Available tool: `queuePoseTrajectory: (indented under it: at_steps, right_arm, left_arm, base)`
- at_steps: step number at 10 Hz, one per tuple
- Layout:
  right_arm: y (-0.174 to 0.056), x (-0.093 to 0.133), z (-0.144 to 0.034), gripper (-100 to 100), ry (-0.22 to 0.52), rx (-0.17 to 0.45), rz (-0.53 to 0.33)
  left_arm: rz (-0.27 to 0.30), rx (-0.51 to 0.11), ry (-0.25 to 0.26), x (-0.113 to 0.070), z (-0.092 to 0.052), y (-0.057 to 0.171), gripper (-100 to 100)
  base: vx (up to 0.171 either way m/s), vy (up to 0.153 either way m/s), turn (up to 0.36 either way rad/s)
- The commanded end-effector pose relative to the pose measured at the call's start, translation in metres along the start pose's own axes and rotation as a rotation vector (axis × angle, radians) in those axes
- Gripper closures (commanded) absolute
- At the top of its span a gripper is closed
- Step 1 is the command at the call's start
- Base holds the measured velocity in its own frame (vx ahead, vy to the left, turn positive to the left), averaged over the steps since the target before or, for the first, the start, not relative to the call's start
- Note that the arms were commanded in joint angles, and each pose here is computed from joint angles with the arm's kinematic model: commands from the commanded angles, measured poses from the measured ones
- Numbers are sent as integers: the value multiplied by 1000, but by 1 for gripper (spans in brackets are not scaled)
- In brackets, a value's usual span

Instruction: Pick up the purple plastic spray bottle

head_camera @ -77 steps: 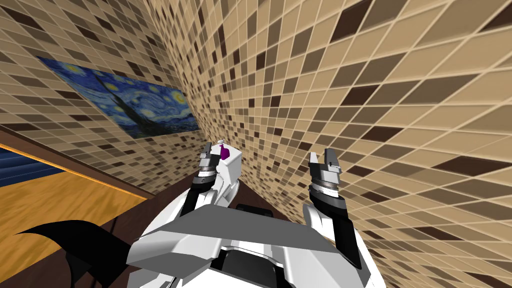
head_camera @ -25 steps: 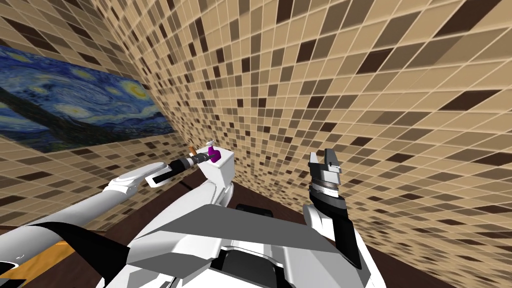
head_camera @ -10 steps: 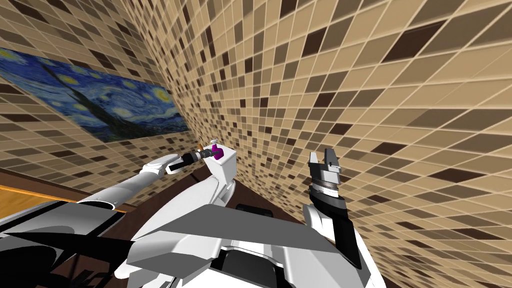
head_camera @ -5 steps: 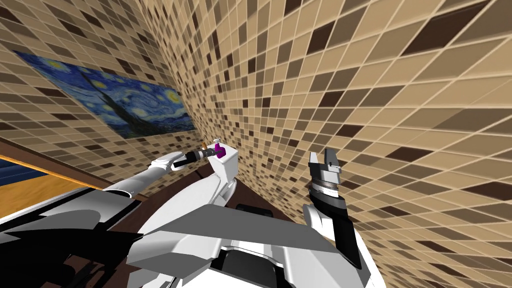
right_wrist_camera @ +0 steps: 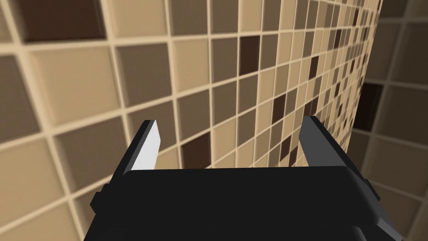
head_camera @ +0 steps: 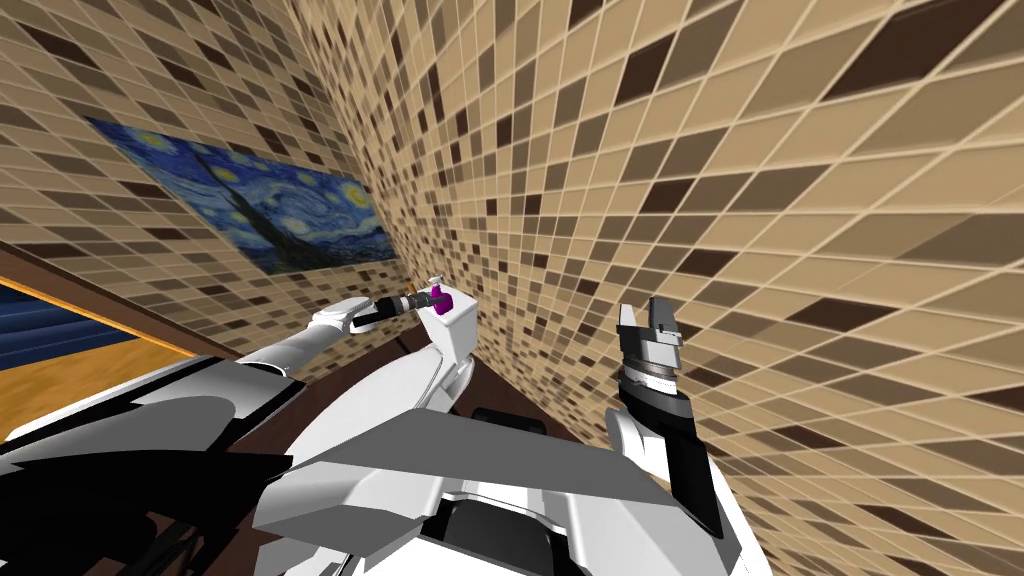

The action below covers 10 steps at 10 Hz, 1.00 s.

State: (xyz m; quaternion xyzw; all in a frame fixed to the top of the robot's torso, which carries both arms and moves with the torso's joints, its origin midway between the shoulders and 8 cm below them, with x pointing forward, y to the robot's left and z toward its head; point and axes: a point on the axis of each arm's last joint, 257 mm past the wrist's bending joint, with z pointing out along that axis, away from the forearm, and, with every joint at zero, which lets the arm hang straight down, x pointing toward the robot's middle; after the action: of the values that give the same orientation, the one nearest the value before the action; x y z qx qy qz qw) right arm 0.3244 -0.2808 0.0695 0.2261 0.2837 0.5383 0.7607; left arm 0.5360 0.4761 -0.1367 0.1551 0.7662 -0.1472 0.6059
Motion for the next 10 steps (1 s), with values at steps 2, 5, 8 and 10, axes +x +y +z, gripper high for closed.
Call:
queuePoseTrajectory:
  at_steps: [2, 5, 8, 10]
  right_arm:
    - [0, 0, 0, 0, 0, 0, 0]
    - [0, 0, 0, 0, 0, 0, 0]
    - [0, 0, 0, 0, 0, 0, 0]
    - [0, 0, 0, 0, 0, 0, 0]
  left_arm:
    - [0, 0, -1, -1, 0, 0, 100]
    - [1, -2, -2, -1, 0, 1, 100]
    - [-6, -38, -26, -5, -7, 6, 100]
    - [-15, -73, -49, -9, -16, 13, 100]
  base:
    - [1, -4, -4]
    - [0, 0, 0]
    - [1, 14, -63]
    - [-12, 67, -160]
